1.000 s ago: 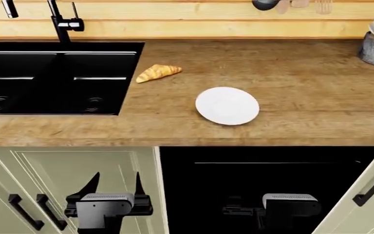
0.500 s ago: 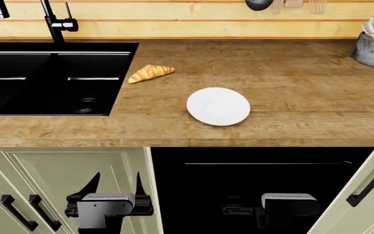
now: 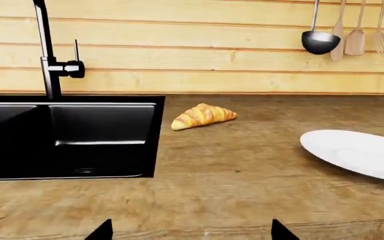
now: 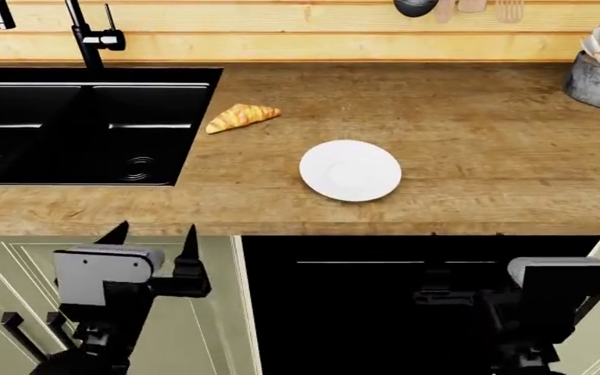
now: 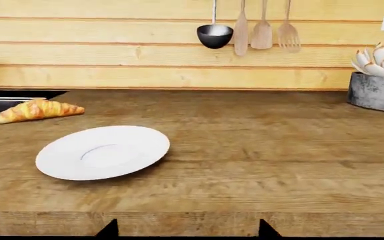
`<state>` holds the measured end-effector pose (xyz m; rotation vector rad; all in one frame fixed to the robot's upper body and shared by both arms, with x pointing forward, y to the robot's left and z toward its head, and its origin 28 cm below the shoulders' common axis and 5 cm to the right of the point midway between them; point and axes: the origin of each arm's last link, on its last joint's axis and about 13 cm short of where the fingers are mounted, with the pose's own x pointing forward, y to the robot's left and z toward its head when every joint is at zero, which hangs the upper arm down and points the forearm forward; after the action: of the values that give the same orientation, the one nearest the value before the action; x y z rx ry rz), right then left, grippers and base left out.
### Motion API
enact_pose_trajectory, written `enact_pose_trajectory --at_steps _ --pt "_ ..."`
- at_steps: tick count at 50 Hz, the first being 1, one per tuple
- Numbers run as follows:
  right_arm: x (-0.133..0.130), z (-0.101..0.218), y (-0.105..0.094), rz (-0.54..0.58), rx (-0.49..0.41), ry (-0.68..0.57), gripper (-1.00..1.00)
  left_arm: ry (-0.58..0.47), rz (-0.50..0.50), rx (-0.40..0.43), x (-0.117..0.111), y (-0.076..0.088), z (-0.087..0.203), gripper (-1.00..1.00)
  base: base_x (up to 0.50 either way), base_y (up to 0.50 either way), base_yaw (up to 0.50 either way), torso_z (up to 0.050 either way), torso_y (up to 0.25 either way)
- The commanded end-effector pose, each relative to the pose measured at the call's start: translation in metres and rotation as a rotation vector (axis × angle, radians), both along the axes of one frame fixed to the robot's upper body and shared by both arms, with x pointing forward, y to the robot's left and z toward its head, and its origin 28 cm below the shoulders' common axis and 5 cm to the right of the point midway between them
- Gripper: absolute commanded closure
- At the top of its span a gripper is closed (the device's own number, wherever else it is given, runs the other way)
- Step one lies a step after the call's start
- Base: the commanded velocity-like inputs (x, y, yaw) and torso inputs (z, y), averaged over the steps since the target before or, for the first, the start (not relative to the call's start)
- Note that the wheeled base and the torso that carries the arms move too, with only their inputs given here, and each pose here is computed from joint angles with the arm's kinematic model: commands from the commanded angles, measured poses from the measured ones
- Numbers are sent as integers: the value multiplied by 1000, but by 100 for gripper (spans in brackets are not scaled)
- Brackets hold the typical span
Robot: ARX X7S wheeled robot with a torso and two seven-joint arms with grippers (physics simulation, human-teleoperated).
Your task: Place the pastries on the plates.
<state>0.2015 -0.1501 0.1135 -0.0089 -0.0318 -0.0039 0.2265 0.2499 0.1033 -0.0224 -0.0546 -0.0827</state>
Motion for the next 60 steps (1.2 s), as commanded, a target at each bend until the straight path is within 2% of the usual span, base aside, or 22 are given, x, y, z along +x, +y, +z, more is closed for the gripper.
enact_pose_trajectory --at_steps 1,4,5,6,8,10,12,13,17,19,23,24,25,27,30,32,37,39,45,60 --pt "-16 94 -22 140 -77 -24 -100 16 -94 62 6 23 78 -100 0 0 0 0 0" --pt "-6 117 -27 166 -37 -34 -100 21 -145 102 16 20 103 -100 0 0 0 0 0" --pt "-1 123 -28 174 -32 -32 -100 14 -166 148 20 17 110 -100 0 0 0 0 0" --pt "3 131 -29 183 -45 -28 -100 48 -210 156 24 11 114 -100 0 0 0 0 0" --pt "6 145 -32 201 -29 -35 -100 56 -221 152 31 14 124 -100 0 0 0 0 0" --pt "9 161 -36 219 -18 -32 -100 44 -226 192 41 15 135 -100 0 0 0 0 0" --pt "11 172 -38 236 -14 -31 -100 76 -225 182 47 15 145 -100 0 0 0 0 0" --pt "12 179 -38 257 21 -50 -100 88 -221 203 50 14 151 -100 0 0 0 0 0" --pt "17 193 -39 314 20 0 -100 112 -272 183 54 14 180 -100 0 0 0 0 0" --pt "20 199 -40 322 23 8 -100 81 -259 259 58 14 191 -100 0 0 0 0 0" --pt "22 221 -43 320 -5 26 -100 76 -239 263 68 20 207 -100 0 0 0 0 0" --pt "23 225 -44 319 -19 33 -100 75 -234 271 70 17 208 -100 0 0 0 0 0" --pt "24 232 -45 321 -19 33 -100 78 -236 269 73 24 213 -100 0 0 0 0 0" --pt "25 242 -45 314 -12 20 -100 81 -229 271 78 25 219 -100 0 0 0 0 0" --pt "25 245 -44 302 -37 42 -100 92 -269 295 79 24 231 -100 0 0 0 0 0" --pt "24 245 -43 307 -50 53 -100 89 -273 280 82 27 242 -100 0 0 0 0 0" --pt "25 248 -43 313 -64 55 -100 107 -278 300 90 26 244 -100 0 0 0 0 0" --pt "26 247 -43 302 -77 59 -100 109 -282 296 91 22 243 -100 0 0 0 0 0" --pt "25 245 -45 287 -96 75 -100 121 -297 298 89 22 237 -100 22 0 0 0 0" --pt "24 245 -45 293 -55 72 -100 146 -293 324 89 21 233 -100 185 0 0 0 0"
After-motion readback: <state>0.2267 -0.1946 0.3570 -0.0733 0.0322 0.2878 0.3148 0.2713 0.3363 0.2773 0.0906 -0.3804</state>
